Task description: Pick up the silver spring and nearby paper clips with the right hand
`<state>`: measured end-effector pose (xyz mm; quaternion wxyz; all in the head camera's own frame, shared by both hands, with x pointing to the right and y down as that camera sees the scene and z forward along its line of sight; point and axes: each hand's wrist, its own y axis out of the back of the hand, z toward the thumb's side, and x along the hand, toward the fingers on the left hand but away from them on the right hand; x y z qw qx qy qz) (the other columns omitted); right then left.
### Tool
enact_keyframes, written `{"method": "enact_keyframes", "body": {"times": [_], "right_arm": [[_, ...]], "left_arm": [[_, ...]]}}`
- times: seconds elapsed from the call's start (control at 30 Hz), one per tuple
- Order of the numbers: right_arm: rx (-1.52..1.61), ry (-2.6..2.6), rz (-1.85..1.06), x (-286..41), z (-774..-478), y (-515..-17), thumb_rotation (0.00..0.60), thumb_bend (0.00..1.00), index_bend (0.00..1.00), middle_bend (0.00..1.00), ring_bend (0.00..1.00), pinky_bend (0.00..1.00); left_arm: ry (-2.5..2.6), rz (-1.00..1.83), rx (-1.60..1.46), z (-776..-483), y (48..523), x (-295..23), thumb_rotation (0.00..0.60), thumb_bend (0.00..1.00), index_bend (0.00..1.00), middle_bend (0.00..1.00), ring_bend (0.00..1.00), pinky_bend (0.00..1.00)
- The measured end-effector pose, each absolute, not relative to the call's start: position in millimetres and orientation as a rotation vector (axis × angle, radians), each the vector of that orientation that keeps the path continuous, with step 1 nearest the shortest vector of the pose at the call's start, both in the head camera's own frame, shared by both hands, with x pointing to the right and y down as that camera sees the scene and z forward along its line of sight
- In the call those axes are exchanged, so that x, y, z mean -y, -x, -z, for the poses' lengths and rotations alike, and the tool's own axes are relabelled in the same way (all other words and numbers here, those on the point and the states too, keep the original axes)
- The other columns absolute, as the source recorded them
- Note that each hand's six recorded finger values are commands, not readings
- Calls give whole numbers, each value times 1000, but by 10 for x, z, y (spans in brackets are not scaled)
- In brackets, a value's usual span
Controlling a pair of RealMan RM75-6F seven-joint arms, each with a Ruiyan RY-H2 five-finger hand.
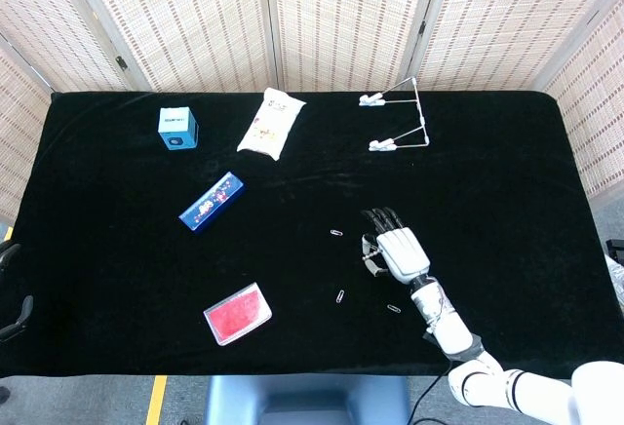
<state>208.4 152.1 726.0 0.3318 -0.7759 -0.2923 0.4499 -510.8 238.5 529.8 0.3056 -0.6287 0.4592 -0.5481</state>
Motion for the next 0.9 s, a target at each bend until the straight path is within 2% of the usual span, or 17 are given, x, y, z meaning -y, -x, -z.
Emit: {"method": "enact_keyframes", "body": {"times": [0.5, 0.9], "right_arm": [[865, 2049, -1096, -1221, -7135, -1719, 600, 451, 786, 124, 9, 0], [834, 2066, -1113, -1188, -7330, -1399, 600, 450, 786, 129, 11, 0]], "left_arm": [[1658, 1446, -1249, -5250, 5170, -2380, 600, 551, 15, 63, 65, 0], [1659, 1431, -1280, -5184, 5228, -2396, 600, 551, 16, 63, 65, 0]]}}
